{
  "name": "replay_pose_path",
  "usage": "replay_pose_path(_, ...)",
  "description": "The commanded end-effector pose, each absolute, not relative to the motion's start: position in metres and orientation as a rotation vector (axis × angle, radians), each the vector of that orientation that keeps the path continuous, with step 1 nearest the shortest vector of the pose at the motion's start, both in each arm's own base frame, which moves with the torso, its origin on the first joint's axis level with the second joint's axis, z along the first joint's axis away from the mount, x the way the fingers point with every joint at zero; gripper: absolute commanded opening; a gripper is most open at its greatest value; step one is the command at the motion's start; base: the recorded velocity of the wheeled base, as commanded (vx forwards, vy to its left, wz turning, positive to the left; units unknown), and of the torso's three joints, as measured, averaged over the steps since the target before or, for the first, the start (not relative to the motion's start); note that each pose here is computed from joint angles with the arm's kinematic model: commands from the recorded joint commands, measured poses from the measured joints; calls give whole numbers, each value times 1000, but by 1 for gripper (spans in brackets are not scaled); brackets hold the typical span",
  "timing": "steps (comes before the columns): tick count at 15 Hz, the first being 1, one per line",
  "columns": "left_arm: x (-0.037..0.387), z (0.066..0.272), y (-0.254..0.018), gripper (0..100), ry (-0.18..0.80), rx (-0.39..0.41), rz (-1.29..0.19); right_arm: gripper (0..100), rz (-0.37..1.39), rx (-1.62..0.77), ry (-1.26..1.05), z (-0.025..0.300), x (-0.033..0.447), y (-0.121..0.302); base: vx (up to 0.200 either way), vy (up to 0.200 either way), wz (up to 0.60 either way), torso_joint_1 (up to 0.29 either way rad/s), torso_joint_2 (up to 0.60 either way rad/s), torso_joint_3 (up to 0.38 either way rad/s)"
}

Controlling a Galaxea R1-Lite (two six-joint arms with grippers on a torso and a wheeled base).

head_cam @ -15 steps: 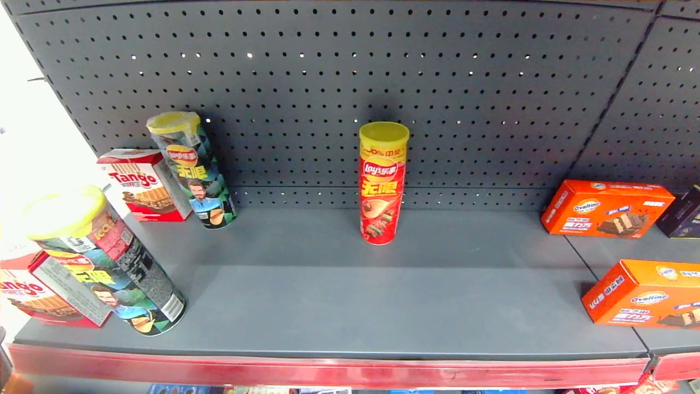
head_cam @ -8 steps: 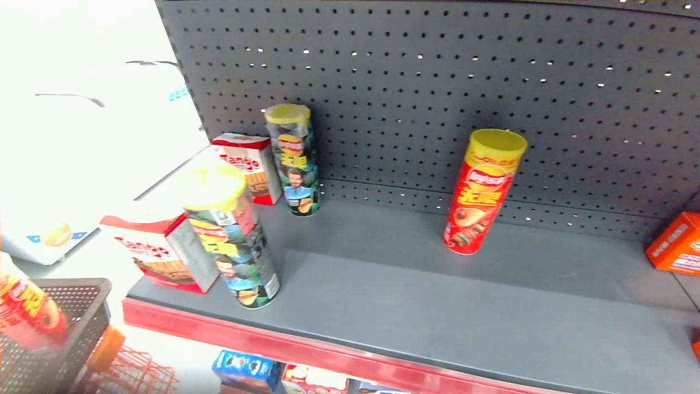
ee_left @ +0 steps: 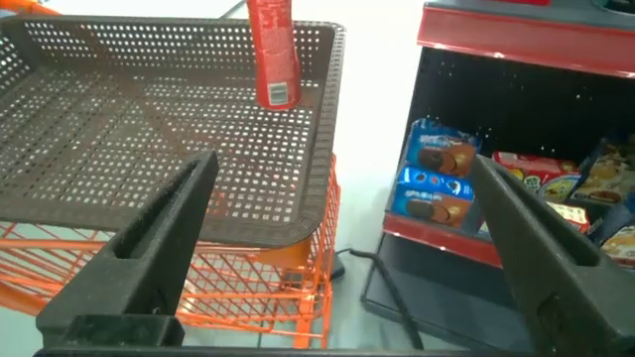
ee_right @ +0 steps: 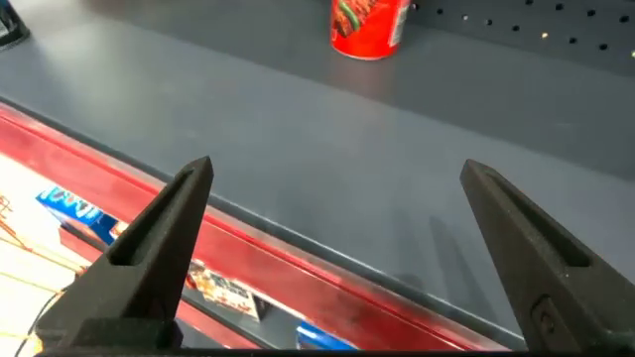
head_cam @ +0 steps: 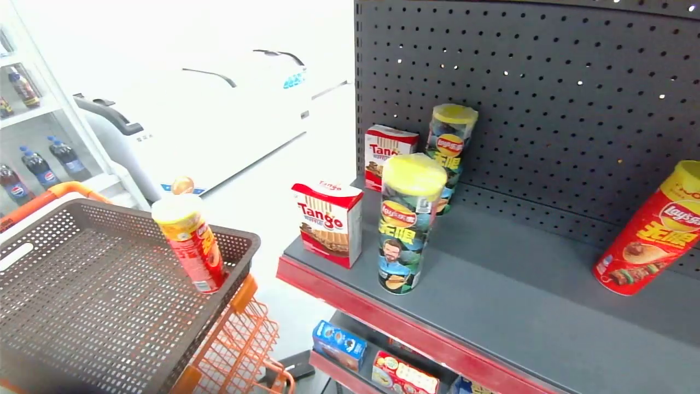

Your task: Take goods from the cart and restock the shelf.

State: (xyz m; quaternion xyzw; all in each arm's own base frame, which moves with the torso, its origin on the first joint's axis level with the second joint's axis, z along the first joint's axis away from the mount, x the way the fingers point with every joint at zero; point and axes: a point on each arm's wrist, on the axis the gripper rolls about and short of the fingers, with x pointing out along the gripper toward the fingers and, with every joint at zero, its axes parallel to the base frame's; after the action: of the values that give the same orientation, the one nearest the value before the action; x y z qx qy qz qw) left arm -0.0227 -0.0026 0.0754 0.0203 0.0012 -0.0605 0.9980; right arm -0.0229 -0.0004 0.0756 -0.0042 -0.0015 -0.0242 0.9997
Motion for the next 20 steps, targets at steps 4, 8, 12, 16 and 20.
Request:
replay_pose_path(4, -23, 75, -3, 100, 4, 41, -121, 100, -49, -9, -3, 76, -23, 0, 0, 0, 0, 0, 0, 0)
replay_pose_path(8, -23, 75, -3, 100, 4, 41, -121, 100, -49, -9, -3, 76, -23, 0, 0, 0, 0, 0, 0, 0)
replay_pose_path(12, -28, 124, -2, 100, -12, 56, -90, 100, -49, -9, -3, 76, -23, 0, 0, 0, 0, 0, 0, 0)
replay_pose_path(16, 18, 170, -2, 100, 149, 89, -111, 100, -49, -9, -3, 76, -23, 0, 0, 0, 0, 0, 0, 0)
replay_pose_path(20, 62, 174, -2, 100, 275, 71, -75, 100, -49, -9, -3, 76, -23, 0, 0, 0, 0, 0, 0, 0)
